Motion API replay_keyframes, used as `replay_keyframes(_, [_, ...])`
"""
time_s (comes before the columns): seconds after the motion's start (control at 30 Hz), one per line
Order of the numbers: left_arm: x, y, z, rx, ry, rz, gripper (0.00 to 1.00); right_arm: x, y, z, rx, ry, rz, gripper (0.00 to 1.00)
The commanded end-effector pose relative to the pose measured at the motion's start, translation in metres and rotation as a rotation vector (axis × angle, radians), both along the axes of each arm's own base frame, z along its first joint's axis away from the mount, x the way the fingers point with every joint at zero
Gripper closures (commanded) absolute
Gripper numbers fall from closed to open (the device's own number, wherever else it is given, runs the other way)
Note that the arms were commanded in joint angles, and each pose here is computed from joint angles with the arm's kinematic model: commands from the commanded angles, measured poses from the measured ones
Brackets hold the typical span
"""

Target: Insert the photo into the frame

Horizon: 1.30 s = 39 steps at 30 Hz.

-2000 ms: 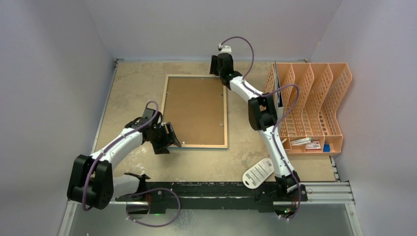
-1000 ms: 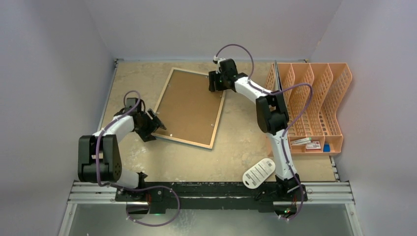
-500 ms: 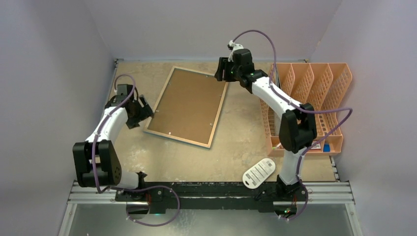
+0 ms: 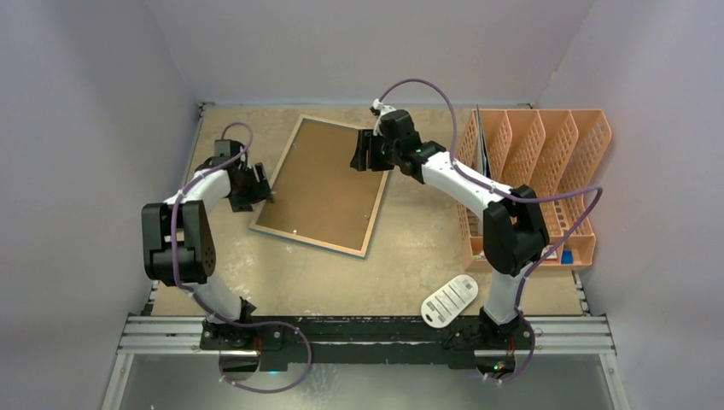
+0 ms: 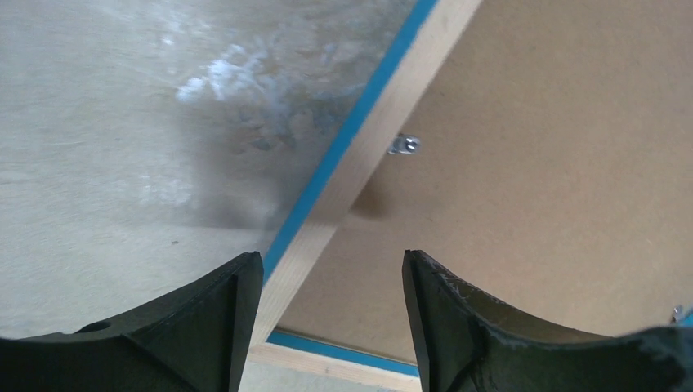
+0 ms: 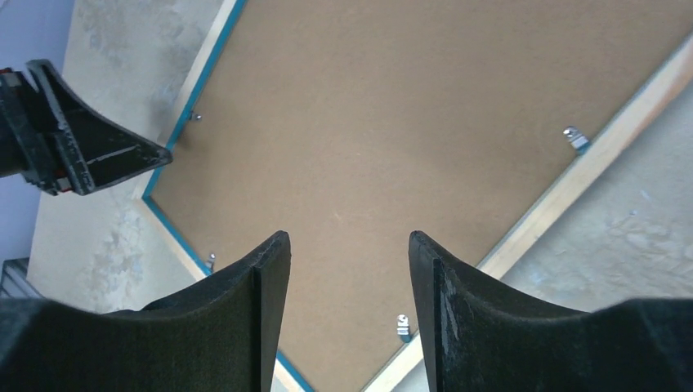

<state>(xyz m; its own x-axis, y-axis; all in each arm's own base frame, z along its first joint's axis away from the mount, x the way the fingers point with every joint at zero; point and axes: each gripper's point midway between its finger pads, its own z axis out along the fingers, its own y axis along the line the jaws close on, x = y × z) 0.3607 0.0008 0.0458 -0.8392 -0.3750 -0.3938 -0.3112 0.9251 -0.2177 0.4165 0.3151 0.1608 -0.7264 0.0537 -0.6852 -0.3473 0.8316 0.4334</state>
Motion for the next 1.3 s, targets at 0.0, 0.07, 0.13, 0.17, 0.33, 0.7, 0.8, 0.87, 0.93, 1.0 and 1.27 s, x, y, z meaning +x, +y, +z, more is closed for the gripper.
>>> replay_keyframes(0.0, [-0.007, -0.027, 0.001, -0.133, -0.042, -0.097, 0.37, -0.01, 0.018, 0.021, 0.027, -0.017, 0.004, 0.43])
replay_keyframes(0.07, [-0.018, -0.036, -0.001, -0.182, -0.037, -0.111, 0.41, -0.011, 0.026, 0.018, 0.021, -0.005, -0.009, 0.43])
replay_keyframes(0.13, [-0.027, -0.04, -0.002, -0.199, -0.03, -0.114, 0.45, -0.01, 0.032, 0.014, 0.019, 0.02, -0.015, 0.43])
replay_keyframes(0.17, [-0.032, -0.04, -0.003, -0.2, -0.024, -0.112, 0.46, -0.01, 0.034, 0.012, 0.021, 0.03, -0.019, 0.44])
replay_keyframes(0.33, [-0.054, -0.059, -0.001, -0.298, -0.009, -0.092, 0.52, -0.013, 0.047, 0.011, 0.046, 0.044, -0.019, 0.52])
replay_keyframes(0.7, [-0.109, -0.1, 0.016, -0.512, -0.019, -0.044, 0.56, -0.034, 0.105, -0.018, -0.063, 0.045, -0.042, 0.51])
replay_keyframes(0.8, [-0.112, -0.097, 0.027, -0.494, -0.038, -0.048, 0.55, -0.035, 0.13, -0.025, -0.088, 0.023, -0.051, 0.5])
replay_keyframes(0.87, [-0.111, -0.089, 0.036, -0.444, -0.047, -0.028, 0.51, -0.036, 0.147, -0.03, -0.104, -0.002, -0.053, 0.47])
replay_keyframes(0.93, [-0.111, -0.071, 0.042, -0.341, -0.049, 0.038, 0.46, -0.035, 0.162, -0.033, -0.117, -0.032, -0.061, 0.44])
replay_keyframes(1.0, [-0.112, -0.05, 0.048, -0.234, -0.051, 0.131, 0.43, -0.033, 0.177, -0.042, -0.131, -0.058, -0.07, 0.42])
replay_keyframes(1.27, [-0.111, -0.022, 0.079, -0.126, -0.157, 0.285, 0.38, -0.01, 0.196, -0.056, -0.185, -0.165, -0.142, 0.38])
